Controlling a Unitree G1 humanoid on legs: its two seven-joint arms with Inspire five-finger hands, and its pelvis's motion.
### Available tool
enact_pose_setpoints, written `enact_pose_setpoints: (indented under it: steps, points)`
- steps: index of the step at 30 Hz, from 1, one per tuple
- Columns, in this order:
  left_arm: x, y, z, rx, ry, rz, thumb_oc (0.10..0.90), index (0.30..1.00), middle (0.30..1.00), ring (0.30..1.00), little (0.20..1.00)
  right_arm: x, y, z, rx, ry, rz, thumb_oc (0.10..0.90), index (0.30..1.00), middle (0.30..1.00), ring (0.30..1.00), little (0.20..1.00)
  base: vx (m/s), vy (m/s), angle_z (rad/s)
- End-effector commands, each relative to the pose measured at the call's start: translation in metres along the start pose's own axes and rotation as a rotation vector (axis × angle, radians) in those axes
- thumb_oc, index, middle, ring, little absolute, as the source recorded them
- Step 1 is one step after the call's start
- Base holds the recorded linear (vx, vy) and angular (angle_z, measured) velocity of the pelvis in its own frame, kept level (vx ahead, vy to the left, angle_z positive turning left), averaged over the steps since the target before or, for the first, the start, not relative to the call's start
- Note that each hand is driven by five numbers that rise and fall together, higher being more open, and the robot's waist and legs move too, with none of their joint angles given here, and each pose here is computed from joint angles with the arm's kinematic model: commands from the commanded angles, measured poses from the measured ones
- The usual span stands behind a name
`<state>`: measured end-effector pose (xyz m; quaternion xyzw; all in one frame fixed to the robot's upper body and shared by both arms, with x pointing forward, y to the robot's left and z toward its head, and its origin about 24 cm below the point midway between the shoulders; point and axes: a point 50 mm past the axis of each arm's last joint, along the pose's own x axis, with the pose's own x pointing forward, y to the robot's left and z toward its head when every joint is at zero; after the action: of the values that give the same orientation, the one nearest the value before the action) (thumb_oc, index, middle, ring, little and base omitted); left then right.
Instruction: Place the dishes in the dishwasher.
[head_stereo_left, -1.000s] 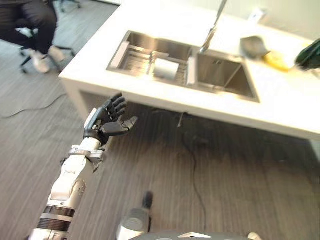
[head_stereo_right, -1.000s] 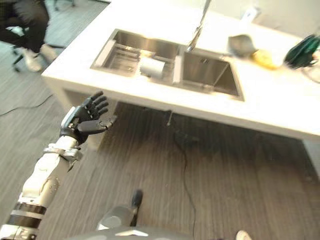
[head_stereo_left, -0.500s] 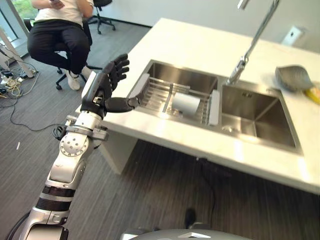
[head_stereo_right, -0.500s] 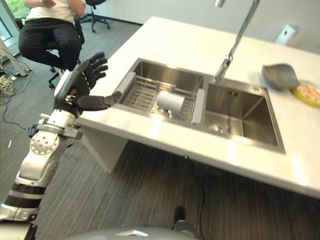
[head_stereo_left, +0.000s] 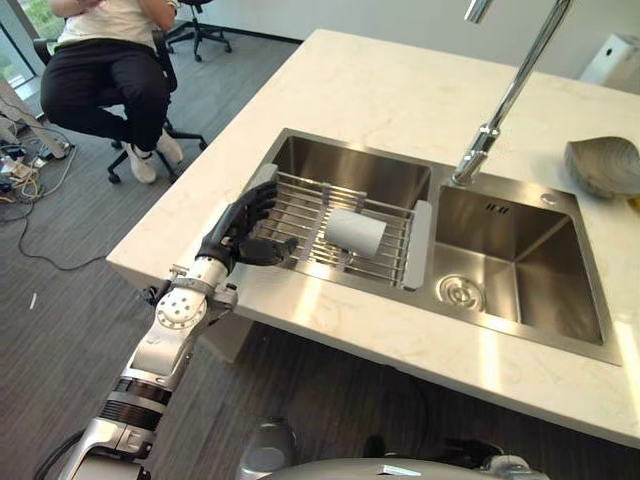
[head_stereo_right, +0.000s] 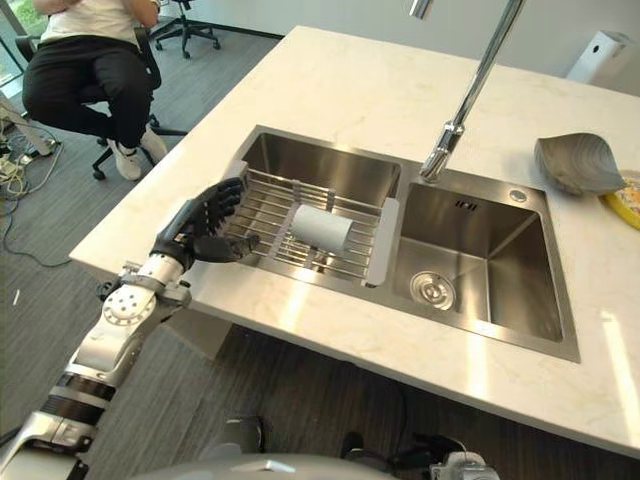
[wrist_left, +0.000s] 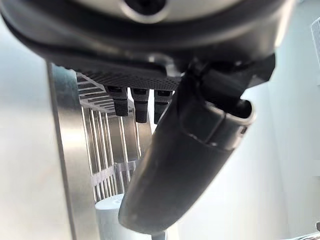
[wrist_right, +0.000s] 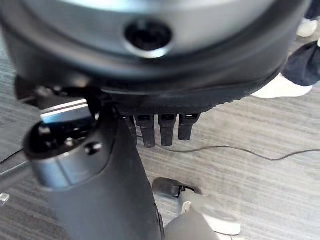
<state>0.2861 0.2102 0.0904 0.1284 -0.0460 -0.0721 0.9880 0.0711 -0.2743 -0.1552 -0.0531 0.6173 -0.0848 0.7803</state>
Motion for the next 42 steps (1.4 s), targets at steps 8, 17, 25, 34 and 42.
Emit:
enact_pose_setpoints:
  steps: [8, 17, 25, 34, 42]
  points:
    - [0.031, -0.011, 0.084, 0.208, -0.378, -0.101, 0.8, 0.9, 0.9, 0.9, 0.9, -0.002, 0.009, -0.029, 0.0, 0.081, 0.037, 0.8, 0.9, 0.9, 0.9, 0.9, 0.06, 0.097, -0.31]
    - [0.032, -0.017, 0.087, 0.33, -0.387, -0.159, 0.8, 0.9, 0.9, 0.9, 0.9, -0.006, 0.003, -0.049, 0.02, 0.108, 0.036, 0.8, 0.9, 0.9, 0.9, 0.9, 0.04, -0.015, -0.19]
    - [0.048, -0.031, 0.1, 0.653, -0.41, -0.275, 0.8, 0.9, 0.9, 0.9, 0.9, -0.007, -0.002, -0.052, 0.1, 0.093, 0.026, 0.8, 0.9, 0.9, 0.9, 0.9, 0.03, -0.027, -0.14]
    - [0.061, -0.031, 0.097, 0.856, -0.38, -0.287, 0.8, 0.9, 0.9, 0.9, 0.9, -0.007, -0.001, -0.052, 0.103, 0.086, 0.028, 0.8, 0.9, 0.9, 0.9, 0.9, 0.0, -0.007, -0.09]
    - [0.067, -0.029, 0.087, 0.967, -0.323, -0.305, 0.8, 0.9, 0.9, 0.9, 0.9, -0.008, -0.004, -0.056, 0.124, 0.087, 0.013, 0.8, 0.9, 0.9, 0.9, 0.9, 0.0, 0.0, 0.0]
